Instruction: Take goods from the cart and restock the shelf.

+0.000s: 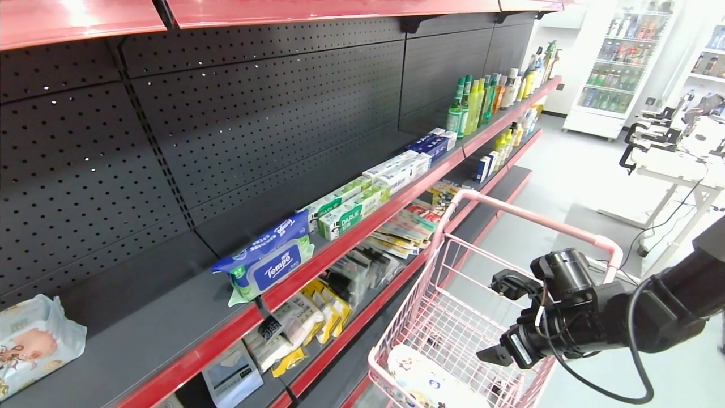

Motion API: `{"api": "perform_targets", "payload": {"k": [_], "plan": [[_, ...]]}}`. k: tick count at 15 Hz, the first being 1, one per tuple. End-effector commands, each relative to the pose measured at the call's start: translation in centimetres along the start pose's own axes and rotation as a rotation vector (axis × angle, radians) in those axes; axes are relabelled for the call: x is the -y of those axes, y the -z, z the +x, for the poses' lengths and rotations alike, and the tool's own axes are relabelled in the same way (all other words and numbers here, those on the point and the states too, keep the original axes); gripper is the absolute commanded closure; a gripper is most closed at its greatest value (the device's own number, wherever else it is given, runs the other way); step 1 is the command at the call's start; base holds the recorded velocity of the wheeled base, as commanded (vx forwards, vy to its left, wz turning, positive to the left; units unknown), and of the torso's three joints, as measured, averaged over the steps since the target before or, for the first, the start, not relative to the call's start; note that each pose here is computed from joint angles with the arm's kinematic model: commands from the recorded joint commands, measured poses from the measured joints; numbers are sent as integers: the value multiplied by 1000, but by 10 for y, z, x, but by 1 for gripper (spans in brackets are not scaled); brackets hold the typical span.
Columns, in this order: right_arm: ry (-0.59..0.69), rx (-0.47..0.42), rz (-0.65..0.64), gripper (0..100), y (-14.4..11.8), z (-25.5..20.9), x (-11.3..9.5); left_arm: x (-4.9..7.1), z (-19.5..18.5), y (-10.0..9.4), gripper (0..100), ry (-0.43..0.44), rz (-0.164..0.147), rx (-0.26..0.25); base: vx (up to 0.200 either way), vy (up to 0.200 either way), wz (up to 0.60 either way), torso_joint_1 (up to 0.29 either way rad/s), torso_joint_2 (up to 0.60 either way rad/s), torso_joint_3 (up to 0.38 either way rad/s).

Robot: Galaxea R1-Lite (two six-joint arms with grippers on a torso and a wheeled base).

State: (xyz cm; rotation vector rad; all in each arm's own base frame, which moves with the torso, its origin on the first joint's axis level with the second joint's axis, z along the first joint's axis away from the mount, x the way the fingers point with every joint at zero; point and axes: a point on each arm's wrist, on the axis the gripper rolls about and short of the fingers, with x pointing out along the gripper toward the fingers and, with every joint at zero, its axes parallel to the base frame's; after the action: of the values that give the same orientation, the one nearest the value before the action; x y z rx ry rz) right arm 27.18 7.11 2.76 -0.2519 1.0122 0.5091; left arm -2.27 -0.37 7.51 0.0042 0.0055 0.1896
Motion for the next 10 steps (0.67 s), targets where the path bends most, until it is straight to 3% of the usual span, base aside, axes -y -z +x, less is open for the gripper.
{"api": "perform_targets", "payload": {"k": [1, 6, 10], "plan": [[-25, -40, -20, 0, 5, 22, -6, 0, 0, 0, 0, -1, 0, -1, 0, 0, 0, -85, 183, 95], [-118, -77, -140, 0, 15, 50, -14, 0, 0, 0, 0, -1, 0, -1, 0, 0, 0, -91, 197, 107], [-130, -109, -145, 0, 22, 57, -14, 0, 0, 0, 0, -2, 0, -1, 0, 0, 0, -105, 232, 126]]}}
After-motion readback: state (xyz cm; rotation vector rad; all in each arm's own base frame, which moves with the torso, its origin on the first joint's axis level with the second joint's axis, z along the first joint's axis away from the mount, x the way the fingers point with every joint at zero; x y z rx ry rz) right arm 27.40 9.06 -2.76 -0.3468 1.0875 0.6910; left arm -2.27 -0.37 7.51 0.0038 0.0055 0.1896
